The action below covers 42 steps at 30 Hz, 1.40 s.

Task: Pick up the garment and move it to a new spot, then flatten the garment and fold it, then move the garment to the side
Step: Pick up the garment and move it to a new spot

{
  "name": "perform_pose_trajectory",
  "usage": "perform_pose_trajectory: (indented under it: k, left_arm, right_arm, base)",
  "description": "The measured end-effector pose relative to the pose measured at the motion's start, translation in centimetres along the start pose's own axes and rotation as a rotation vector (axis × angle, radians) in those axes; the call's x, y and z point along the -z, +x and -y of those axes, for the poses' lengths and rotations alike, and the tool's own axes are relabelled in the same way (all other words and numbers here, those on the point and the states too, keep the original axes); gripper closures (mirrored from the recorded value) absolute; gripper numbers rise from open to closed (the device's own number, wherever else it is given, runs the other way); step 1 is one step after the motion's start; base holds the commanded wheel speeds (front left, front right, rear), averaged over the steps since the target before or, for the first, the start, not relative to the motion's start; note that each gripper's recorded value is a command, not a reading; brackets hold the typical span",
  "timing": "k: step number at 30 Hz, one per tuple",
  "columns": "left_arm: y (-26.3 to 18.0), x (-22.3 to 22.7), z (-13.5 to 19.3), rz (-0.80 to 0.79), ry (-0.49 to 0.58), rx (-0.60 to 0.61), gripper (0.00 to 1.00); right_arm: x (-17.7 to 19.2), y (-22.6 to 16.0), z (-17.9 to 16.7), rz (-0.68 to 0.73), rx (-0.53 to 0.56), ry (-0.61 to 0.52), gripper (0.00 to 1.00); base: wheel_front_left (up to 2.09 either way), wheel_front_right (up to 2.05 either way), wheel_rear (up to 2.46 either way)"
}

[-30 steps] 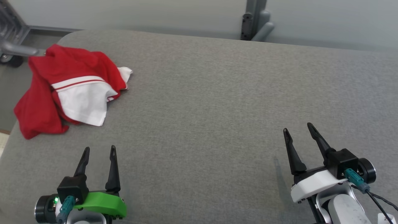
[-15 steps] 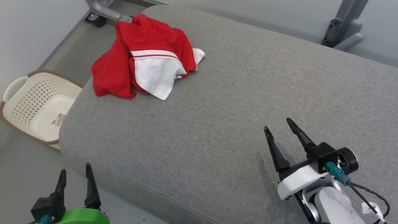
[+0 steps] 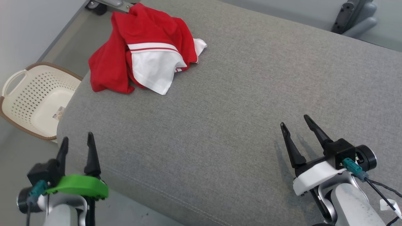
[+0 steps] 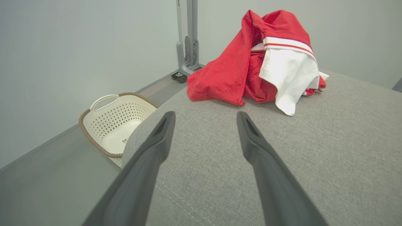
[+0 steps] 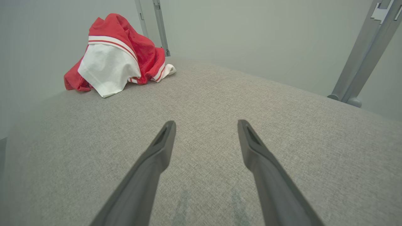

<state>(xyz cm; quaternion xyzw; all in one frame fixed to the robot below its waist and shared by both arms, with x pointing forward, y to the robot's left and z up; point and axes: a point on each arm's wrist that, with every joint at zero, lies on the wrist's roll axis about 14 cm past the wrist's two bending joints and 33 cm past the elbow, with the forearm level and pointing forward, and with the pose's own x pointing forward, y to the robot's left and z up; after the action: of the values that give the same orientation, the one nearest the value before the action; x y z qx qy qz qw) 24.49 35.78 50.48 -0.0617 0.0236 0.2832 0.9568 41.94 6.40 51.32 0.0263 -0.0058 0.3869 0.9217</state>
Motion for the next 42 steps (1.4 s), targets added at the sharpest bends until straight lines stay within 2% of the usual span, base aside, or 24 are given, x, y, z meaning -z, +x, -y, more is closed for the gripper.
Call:
perform_pose_trajectory:
  k: [4, 9, 14, 18, 25, 35, 36, 37, 38, 42]
  left_arm:
    - [4.1, -2.1, 0.7, 0.032, 0.028, 0.036, 0.0]
    - [9.4, -4.4, 4.2, 0.06, 0.058, 0.149, 0.0]
    - [13.7, -5.6, 5.7, 0.058, 0.079, 0.197, 0.0]
    - [16.3, -5.0, 7.8, 0.026, 0.078, 0.243, 0.0]
    - [20.4, -3.6, 9.4, -0.045, 0.09, 0.262, 0.0]
    - [23.9, -0.7, 9.6, -0.136, 0.067, 0.204, 0.0]
    - [24.2, 0.2, 9.9, -0.152, 0.046, 0.197, 0.1]
    - [24.6, 0.8, 10.2, -0.164, 0.044, 0.193, 0.9]
    - [24.8, 1.0, 10.4, -0.168, 0.045, 0.195, 1.0]
    - [25.1, 1.2, 11.3, -0.165, 0.052, 0.21, 1.0]
  right_arm:
    - [0.0, 0.0, 1.5, 0.009, 0.013, -0.025, 0.0]
    - [1.1, 0.0, 3.7, -0.003, 0.036, -0.034, 0.0]
    - [2.2, -0.5, 5.7, -0.017, 0.067, -0.033, 0.0]
    - [2.9, -1.0, 7.1, -0.027, 0.097, -0.03, 0.0]
    - [4.5, -2.5, 9.6, -0.062, 0.16, -0.026, 0.0]
    - [6.4, -4.1, 12.2, -0.101, 0.23, -0.016, 0.0]
    - [6.7, -4.4, 12.6, -0.104, 0.241, -0.014, 0.0]
    - [6.8, -4.6, 13.0, -0.107, 0.251, -0.013, 0.0]
    - [6.9, -4.7, 13.1, -0.107, 0.257, -0.01, 0.0]
    - [6.9, -4.9, 13.2, -0.107, 0.273, -0.003, 0.0]
  base:
    - [0.0, 0.0, 0.0]
    - [0.0, 0.0, 0.0]
    - [0.0, 0.0, 0.0]
    - [0.0, 0.0, 0.0]
    - [0.0, 0.0, 0.0]
    - [0.0, 0.0, 0.0]
    - [0.0, 0.0, 0.0]
    - [0.0, 0.0, 0.0]
    - [0.0, 0.0, 0.0]
    - [0.0, 0.0, 0.0]
